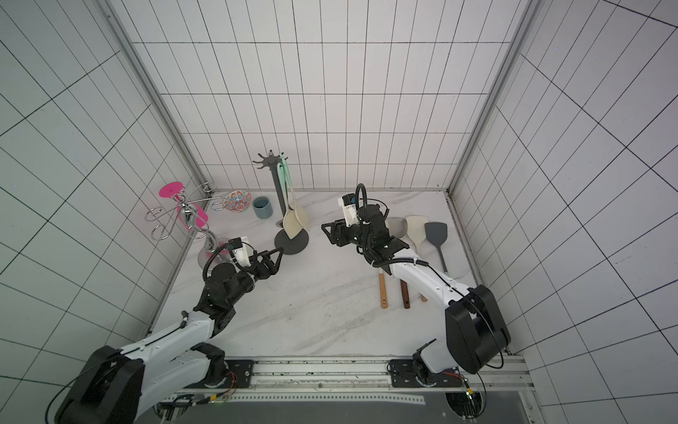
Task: Take the spatula off the kitchen utensil rack
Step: Take off the spatula from the rack.
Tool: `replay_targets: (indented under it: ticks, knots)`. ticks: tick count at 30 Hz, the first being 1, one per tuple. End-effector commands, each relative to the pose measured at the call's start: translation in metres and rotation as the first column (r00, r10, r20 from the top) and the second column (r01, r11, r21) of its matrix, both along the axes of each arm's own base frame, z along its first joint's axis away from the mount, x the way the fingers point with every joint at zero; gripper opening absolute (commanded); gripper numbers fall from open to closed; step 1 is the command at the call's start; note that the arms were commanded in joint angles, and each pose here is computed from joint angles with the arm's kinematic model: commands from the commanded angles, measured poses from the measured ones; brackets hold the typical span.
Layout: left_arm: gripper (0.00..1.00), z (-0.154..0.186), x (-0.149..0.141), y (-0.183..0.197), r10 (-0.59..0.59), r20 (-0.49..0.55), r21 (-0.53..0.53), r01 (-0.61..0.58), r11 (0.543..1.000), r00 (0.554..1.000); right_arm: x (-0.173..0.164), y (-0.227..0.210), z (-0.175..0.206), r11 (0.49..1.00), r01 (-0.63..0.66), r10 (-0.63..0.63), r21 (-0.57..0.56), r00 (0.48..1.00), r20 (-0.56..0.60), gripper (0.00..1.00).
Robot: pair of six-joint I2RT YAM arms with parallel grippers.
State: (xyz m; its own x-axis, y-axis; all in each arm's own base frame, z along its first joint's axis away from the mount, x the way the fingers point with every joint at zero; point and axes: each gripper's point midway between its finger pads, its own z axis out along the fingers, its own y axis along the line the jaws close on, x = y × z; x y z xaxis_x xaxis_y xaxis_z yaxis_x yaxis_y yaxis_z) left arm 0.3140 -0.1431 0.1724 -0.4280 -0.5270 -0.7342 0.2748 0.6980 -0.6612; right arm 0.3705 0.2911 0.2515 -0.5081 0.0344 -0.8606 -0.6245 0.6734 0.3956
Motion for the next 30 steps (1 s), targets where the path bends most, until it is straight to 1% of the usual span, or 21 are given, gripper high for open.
replay_targets:
  ticks: [1, 5, 9, 13, 16, 18, 25, 30]
  knots:
    - [0.98, 0.004, 0.007, 0.001, 0.012, -0.004, -0.020, -0.012, 1.000, 1.000, 0.019, 0.023, 0.063, 0.995, -0.078, 0.066, 0.061, 0.982, 0.176, 0.58]
    - [0.98, -0.005, 0.012, 0.002, 0.003, -0.041, -0.041, -0.004, 0.999, 0.999, 0.042, 0.039, 0.067, 0.991, -0.101, 0.079, 0.086, 0.970, 0.229, 0.55]
    - [0.98, -0.010, 0.015, 0.004, -0.005, -0.062, -0.057, 0.002, 0.998, 0.998, 0.061, 0.058, 0.077, 0.980, -0.147, 0.098, 0.132, 0.942, 0.321, 0.50]
    - [0.98, -0.010, 0.015, 0.004, -0.006, -0.062, -0.059, 0.002, 0.998, 0.998, 0.080, 0.075, 0.080, 0.971, -0.189, 0.129, 0.147, 0.930, 0.345, 0.48]
    - [0.98, -0.008, 0.015, 0.005, -0.003, -0.056, -0.058, 0.000, 0.998, 0.998, 0.090, 0.088, 0.080, 0.961, -0.220, 0.151, 0.169, 0.927, 0.344, 0.42]
    - [0.98, -0.008, 0.015, 0.005, -0.002, -0.056, -0.059, -0.001, 0.998, 0.998, 0.097, 0.094, 0.081, 0.954, -0.233, 0.155, 0.190, 0.924, 0.350, 0.40]
    - [0.98, -0.008, 0.015, 0.006, 0.001, -0.053, -0.056, -0.004, 0.998, 0.999, 0.110, 0.110, 0.076, 0.940, -0.263, 0.175, 0.217, 0.918, 0.355, 0.40]
    - [0.98, -0.007, 0.015, 0.006, -0.001, -0.052, -0.058, -0.002, 0.998, 0.999, 0.111, 0.119, 0.072, 0.935, -0.281, 0.193, 0.214, 0.914, 0.358, 0.43]
